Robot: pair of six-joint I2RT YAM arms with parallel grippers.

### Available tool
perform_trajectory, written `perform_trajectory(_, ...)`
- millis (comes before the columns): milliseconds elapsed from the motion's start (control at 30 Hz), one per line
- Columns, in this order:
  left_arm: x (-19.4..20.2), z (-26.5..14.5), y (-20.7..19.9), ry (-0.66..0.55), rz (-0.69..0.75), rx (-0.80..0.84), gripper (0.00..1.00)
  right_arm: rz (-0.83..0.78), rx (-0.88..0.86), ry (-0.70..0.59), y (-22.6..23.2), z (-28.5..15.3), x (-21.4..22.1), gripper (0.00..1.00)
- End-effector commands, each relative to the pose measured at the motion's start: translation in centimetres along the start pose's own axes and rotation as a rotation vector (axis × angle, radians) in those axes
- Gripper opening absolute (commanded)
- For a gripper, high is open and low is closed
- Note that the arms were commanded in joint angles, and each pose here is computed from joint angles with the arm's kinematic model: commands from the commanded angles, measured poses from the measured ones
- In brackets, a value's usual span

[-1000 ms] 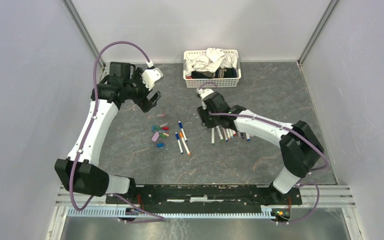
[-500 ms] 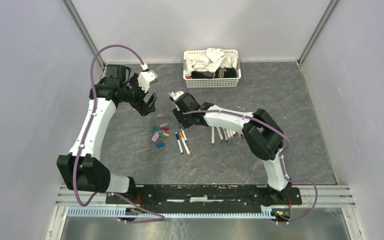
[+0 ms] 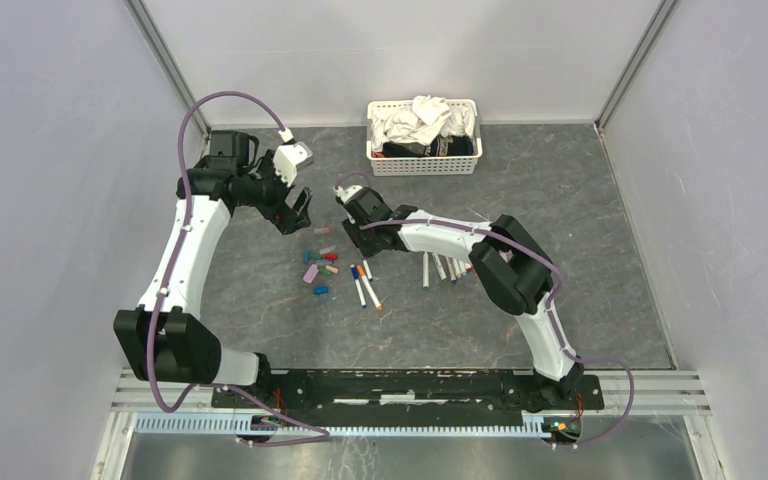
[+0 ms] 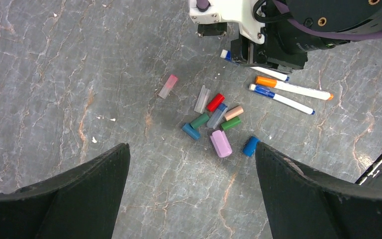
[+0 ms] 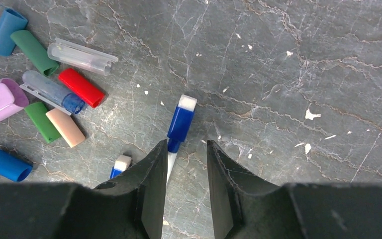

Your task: Open the pen caps

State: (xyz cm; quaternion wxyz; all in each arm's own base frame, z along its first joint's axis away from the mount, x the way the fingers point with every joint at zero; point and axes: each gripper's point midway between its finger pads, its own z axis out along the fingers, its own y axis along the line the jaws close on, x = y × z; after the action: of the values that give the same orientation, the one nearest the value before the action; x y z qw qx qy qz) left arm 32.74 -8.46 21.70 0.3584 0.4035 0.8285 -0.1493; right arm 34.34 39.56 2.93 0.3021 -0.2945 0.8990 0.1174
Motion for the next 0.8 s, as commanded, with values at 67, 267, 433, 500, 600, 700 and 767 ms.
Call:
perform_trajectory(67,-0.7,-0.4,-0.3,-0.036,-0.026,0.004,1.00,-0.009,0.061,0.027,-1.5,-0.2,1.9,0.40)
perform_trajectory(267,-1.2,-0.8,0.8,-0.056,-0.090,-0.014,1.00,-0.007,0.090,-0.066,-1.5,-2.3,-1.6,0.39)
perform_trajectory(433,-0.4,-0.4,0.6,-0.048,-0.108,0.012,1.00,-0.032,0.085,-0.028,-1.4,-2.2,-0.4,0.36)
perform_trajectory(500,0.0,-0.3,0.1,-0.043,-0.103,0.032,1.00,-0.035,0.083,-0.007,-1.6,-1.9,1.1,0.33)
perform_trajectory(600,0.5,0.0,-0.5,-0.031,-0.093,0.070,1.00,-0.033,0.082,0.022,-2.0,-1.8,3.6,0.29)
perform_trajectory(700,1.3,0.3,-1.5,-0.011,-0.079,0.130,1.00,-0.034,0.069,0.033,-2.2,-1.9,5.4,0.24)
perform_trajectory(767,1.9,0.6,-2.0,0.006,-0.071,0.168,1.00,-0.035,0.057,0.037,-2.2,-2.0,6.2,0.17)
